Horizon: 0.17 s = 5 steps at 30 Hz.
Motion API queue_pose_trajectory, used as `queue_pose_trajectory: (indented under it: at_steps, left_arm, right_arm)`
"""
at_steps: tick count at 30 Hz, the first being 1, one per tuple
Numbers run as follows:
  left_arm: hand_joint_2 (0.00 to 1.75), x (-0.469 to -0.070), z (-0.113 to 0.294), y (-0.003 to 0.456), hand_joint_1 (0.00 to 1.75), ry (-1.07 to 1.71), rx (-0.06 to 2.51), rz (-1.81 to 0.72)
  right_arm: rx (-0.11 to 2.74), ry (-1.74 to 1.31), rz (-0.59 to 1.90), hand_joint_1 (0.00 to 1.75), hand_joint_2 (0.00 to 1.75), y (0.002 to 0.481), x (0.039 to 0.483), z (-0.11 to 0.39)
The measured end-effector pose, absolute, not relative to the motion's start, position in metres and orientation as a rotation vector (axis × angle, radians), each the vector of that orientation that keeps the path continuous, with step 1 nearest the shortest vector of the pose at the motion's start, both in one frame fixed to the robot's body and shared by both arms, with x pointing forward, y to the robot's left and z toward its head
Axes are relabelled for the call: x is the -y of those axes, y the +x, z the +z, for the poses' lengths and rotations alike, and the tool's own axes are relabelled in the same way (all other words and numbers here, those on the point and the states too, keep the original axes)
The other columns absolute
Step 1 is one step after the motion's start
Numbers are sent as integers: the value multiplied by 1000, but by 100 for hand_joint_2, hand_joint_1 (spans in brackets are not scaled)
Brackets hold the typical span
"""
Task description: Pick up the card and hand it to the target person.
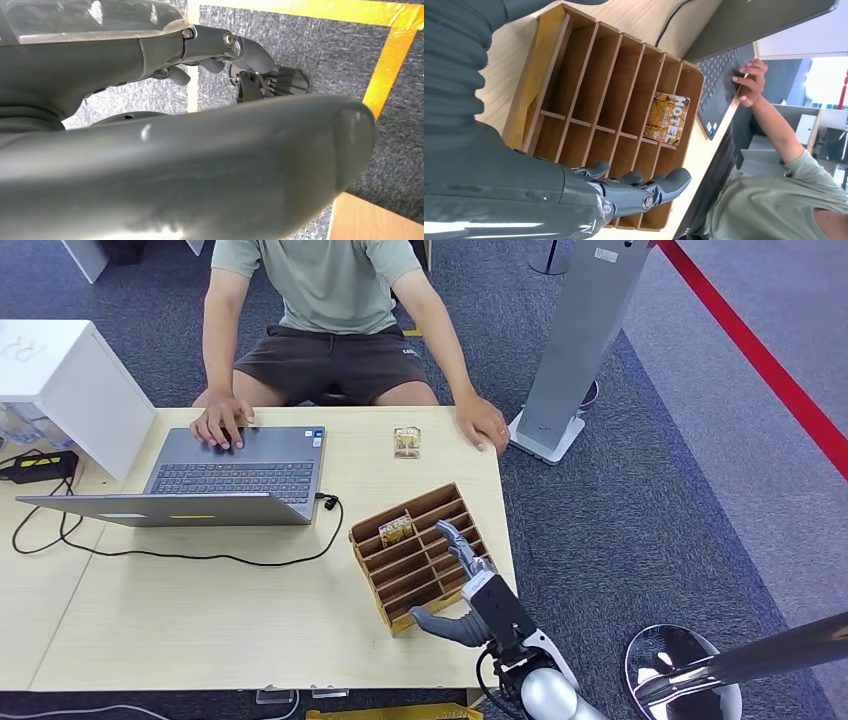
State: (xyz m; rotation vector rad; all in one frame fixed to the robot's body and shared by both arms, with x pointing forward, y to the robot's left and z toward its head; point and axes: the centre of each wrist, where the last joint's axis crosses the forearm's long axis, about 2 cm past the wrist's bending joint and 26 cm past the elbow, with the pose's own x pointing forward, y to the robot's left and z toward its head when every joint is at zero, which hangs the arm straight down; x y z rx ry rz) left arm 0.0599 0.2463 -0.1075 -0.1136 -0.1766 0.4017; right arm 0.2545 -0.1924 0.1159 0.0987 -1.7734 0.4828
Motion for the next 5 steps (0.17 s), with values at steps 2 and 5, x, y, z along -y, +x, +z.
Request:
queue_pose_trajectory:
  at_steps: [2, 5]
  left_arm:
    - [0, -245, -107, 60, 0, -116, 174, 400]
    - [0, -245, -107, 60, 0, -119, 173, 399]
  right_arm:
    - [1765, 109, 478, 0, 175, 254, 192, 116]
    - [1759, 125, 477, 0, 175, 254, 192, 116]
